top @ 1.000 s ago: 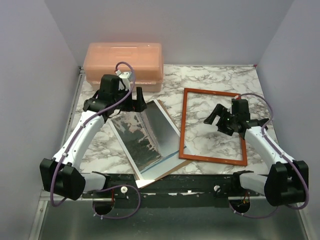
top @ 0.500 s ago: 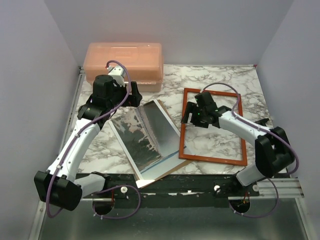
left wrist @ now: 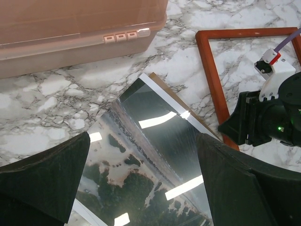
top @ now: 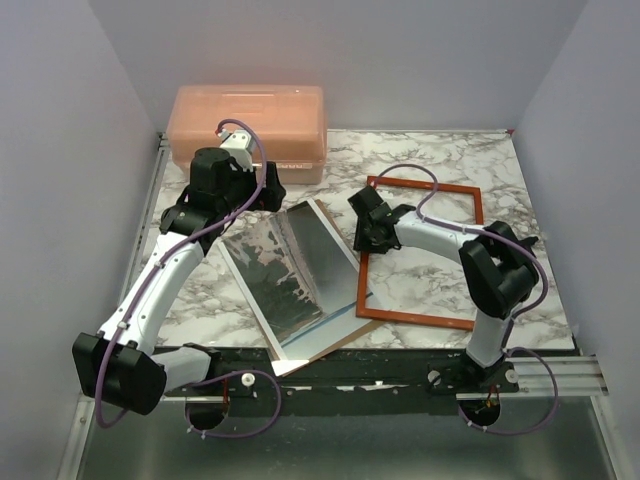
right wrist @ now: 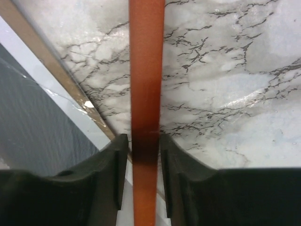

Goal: Put the photo into the frame
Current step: Adjust the photo frame at the center of the board.

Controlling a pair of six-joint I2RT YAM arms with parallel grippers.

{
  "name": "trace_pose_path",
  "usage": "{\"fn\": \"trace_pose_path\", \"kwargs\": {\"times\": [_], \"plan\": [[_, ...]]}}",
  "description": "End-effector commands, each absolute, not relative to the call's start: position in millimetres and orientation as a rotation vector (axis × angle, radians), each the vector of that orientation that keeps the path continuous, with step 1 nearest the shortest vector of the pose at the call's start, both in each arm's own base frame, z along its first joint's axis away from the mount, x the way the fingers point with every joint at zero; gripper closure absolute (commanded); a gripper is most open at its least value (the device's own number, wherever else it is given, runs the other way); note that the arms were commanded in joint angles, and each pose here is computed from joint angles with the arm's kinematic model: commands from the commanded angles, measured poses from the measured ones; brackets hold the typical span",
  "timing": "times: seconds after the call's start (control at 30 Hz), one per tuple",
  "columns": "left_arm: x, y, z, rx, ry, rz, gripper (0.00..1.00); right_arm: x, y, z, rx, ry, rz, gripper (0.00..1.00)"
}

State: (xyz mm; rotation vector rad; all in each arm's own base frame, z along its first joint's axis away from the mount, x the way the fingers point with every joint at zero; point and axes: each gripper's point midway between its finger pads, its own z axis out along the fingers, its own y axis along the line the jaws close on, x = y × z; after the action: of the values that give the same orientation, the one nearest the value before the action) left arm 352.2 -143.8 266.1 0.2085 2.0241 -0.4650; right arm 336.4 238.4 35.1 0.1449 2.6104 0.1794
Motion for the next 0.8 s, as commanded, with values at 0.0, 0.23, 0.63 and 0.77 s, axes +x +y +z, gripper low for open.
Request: {"fn": "trace_pose_path", "kwargs": {"times": [0.0,0.23,0.63,0.77], "plan": [[358,-144,284,0.236,1.956,-0.443,0.01,338,229,29,0.159,2.599,0.077,0.72],[360,-145,281,0.234,1.966,-0.446,0.01,336,240,46,0.061,2.554,0.169,0.97],[365,-147,276,0.225,1.992,-0.451,0.02,297,267,54,-0.154,2.563,0.328,0.99],[364,-146,276,0.225,1.991,-0.448,0.01,283,272,49,-0.214,2.584,0.296,0.96]]}}
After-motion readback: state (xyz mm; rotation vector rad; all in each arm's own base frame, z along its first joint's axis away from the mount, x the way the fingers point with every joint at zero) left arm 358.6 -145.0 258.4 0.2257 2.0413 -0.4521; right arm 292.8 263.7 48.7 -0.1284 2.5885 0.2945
